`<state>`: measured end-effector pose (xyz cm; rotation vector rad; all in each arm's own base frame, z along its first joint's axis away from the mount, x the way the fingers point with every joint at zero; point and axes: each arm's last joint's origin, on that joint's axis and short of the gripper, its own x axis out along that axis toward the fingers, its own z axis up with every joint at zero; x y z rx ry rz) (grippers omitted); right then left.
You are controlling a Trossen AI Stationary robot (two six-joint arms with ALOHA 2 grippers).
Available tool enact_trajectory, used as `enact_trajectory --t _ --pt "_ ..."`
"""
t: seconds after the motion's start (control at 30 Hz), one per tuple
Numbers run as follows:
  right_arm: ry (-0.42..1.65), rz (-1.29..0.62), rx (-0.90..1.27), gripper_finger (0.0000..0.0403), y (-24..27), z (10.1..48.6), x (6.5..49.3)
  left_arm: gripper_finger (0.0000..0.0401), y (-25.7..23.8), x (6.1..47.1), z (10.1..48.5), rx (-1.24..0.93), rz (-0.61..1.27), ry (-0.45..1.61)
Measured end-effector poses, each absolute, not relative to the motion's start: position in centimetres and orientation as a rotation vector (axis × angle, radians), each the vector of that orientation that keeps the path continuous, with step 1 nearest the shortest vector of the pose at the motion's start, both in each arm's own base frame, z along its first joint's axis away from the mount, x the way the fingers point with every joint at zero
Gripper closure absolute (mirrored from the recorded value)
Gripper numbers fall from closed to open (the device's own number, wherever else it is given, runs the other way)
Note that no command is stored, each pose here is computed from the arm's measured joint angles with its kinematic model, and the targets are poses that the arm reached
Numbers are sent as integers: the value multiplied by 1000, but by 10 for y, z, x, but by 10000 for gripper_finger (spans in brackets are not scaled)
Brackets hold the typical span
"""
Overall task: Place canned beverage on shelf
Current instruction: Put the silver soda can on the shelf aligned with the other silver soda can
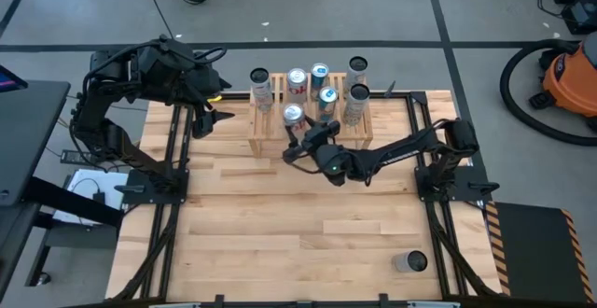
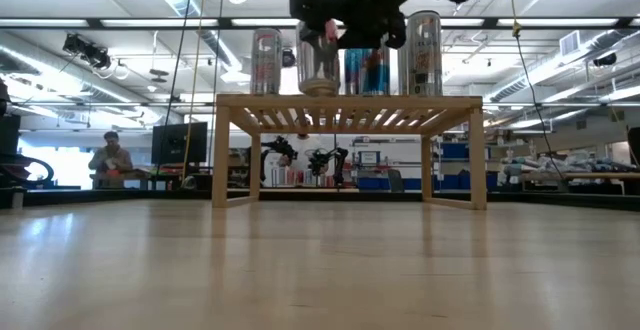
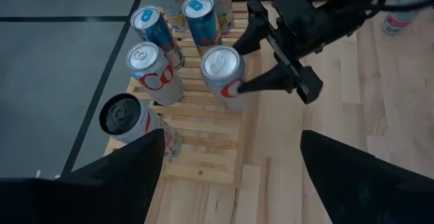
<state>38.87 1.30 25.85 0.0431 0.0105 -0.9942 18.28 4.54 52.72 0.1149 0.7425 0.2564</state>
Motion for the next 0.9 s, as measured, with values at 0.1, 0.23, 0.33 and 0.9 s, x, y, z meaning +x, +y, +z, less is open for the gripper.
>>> enact_trajectory --t 0.1,0.23,0.33,0.9 --pt "-38 -1003 66 117 12 254 384 55 45 183 527 115 256 743" --pt "-64 -998 72 117 9 248 380 55 45 183 527 115 256 742" --pt "-60 -971 67 117 6 245 380 55 45 183 527 115 256 742" --pt "-51 -1002 58 86 -9 244 380 55 45 183 527 115 256 742"
